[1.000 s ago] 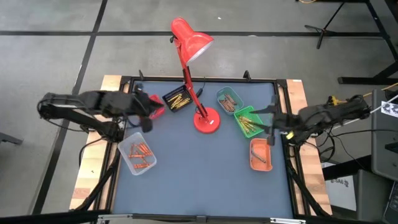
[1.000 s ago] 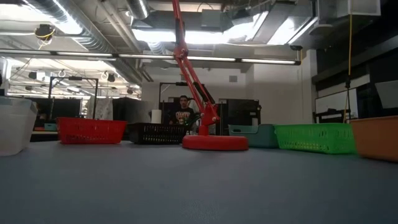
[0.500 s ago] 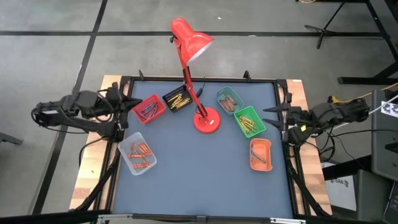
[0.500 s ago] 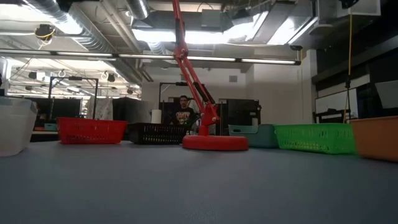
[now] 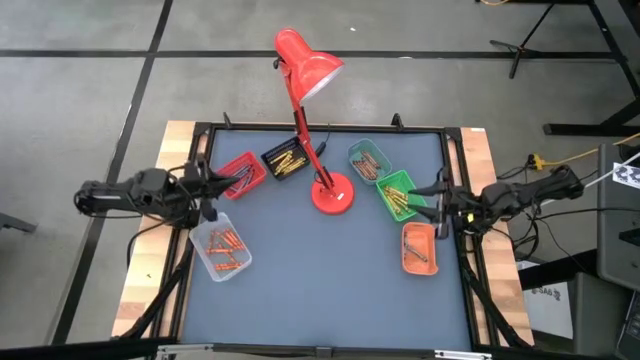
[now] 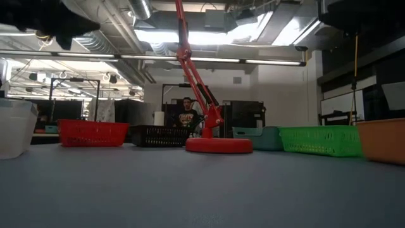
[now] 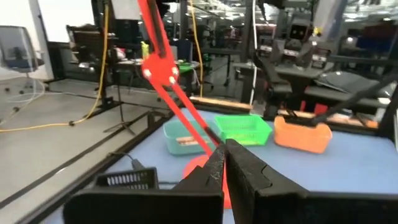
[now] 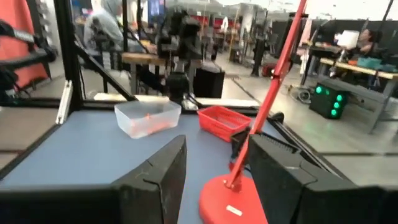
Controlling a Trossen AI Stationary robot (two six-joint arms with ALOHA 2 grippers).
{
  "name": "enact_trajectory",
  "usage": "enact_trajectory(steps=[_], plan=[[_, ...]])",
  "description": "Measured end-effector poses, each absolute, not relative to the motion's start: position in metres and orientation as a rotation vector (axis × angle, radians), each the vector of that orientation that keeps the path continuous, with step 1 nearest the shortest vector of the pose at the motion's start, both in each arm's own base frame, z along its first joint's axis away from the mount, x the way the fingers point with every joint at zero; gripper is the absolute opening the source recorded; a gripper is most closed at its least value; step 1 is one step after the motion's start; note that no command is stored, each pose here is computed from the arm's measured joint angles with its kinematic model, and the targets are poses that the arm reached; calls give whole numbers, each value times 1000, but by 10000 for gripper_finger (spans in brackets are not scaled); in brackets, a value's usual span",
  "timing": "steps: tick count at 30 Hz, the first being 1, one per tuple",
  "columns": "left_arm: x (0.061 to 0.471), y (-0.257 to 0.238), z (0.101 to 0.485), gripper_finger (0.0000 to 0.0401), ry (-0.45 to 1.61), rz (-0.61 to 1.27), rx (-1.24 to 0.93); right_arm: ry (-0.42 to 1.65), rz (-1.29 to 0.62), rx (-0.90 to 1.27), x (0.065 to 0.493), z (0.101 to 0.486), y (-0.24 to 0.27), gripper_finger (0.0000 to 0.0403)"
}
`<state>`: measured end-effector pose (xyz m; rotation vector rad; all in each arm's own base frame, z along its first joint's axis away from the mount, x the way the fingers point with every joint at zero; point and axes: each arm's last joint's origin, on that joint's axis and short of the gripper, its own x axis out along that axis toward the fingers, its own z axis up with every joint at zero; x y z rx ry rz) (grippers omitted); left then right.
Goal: Sort crayons
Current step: Return to Home Position
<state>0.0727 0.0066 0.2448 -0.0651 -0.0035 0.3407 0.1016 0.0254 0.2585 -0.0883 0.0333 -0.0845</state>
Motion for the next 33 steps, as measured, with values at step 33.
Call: enact_trajectory(steps=[33], plan=[[96,3,171,0,-57,256,10,93,-72,11,106,158,28,170]])
